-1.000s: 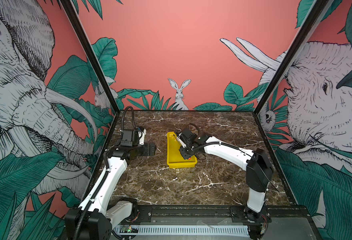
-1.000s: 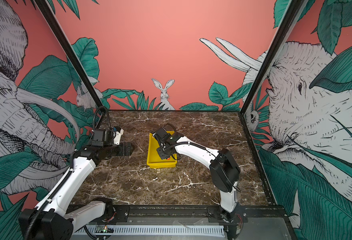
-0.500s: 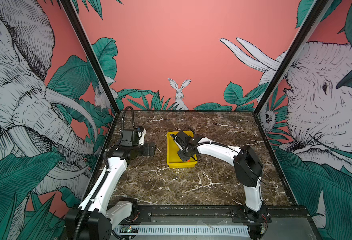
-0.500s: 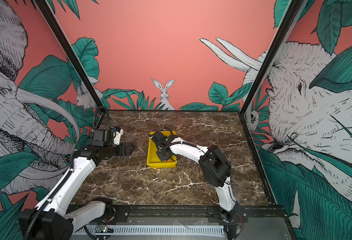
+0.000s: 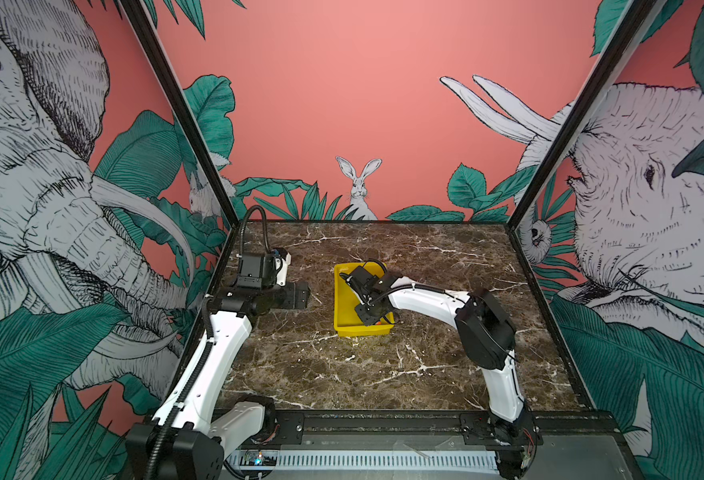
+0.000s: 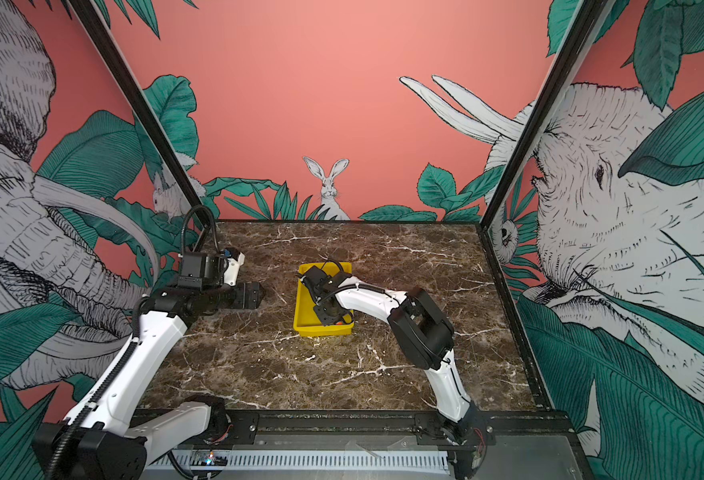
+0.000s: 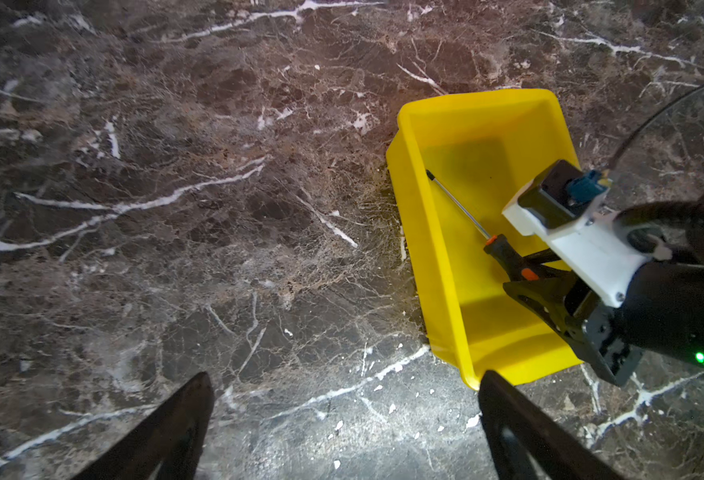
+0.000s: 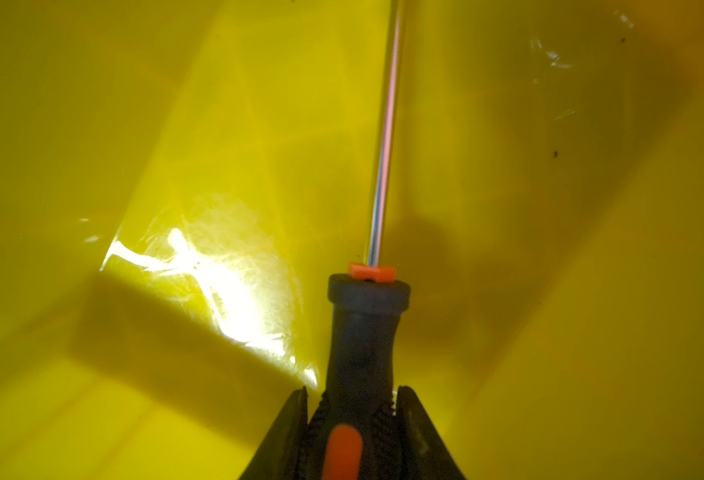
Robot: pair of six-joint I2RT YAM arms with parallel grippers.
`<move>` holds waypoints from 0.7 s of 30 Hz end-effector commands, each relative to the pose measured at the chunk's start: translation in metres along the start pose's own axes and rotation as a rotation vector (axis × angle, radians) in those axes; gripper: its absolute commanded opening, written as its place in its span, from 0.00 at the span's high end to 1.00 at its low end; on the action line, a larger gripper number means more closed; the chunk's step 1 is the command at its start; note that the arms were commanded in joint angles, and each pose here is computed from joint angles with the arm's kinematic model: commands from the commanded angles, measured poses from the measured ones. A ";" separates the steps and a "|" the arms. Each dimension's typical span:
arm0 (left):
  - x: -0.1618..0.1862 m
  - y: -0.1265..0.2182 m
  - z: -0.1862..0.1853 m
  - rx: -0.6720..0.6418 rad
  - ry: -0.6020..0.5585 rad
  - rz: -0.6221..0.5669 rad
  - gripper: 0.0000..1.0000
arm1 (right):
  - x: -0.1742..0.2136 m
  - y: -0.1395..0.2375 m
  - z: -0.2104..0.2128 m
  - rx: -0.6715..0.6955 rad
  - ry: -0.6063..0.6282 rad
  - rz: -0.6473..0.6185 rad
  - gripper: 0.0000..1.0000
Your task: Put the screwdriver in the bin
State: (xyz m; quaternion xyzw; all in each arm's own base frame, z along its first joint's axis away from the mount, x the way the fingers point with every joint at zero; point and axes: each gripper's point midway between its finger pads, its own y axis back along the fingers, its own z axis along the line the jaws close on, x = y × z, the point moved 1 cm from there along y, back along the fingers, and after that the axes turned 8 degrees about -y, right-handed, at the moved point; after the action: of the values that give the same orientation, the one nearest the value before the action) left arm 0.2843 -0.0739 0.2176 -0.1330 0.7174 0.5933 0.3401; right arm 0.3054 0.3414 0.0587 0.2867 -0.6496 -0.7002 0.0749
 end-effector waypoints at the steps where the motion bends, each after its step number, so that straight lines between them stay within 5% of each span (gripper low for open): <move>1: 0.005 0.020 0.002 -0.026 -0.058 0.037 0.00 | -0.010 -0.001 -0.003 0.018 -0.008 -0.024 0.63; 10: -0.001 0.055 0.001 -0.053 -0.058 0.067 0.00 | -0.018 0.020 -0.007 0.027 -0.030 -0.068 0.38; 14: -0.002 0.065 -0.002 -0.046 -0.064 0.046 0.00 | -0.026 0.058 -0.010 0.004 -0.040 -0.160 0.19; 21: -0.002 0.064 0.003 -0.073 -0.068 0.043 0.00 | -0.030 0.126 -0.015 -0.049 -0.031 -0.299 0.08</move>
State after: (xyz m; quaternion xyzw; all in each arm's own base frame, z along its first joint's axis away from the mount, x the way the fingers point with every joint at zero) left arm 0.2533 -0.0595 0.2640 -0.1109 0.6941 0.6219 0.3453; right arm 0.3051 0.3313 0.1618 0.3466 -0.5975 -0.7230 -0.0118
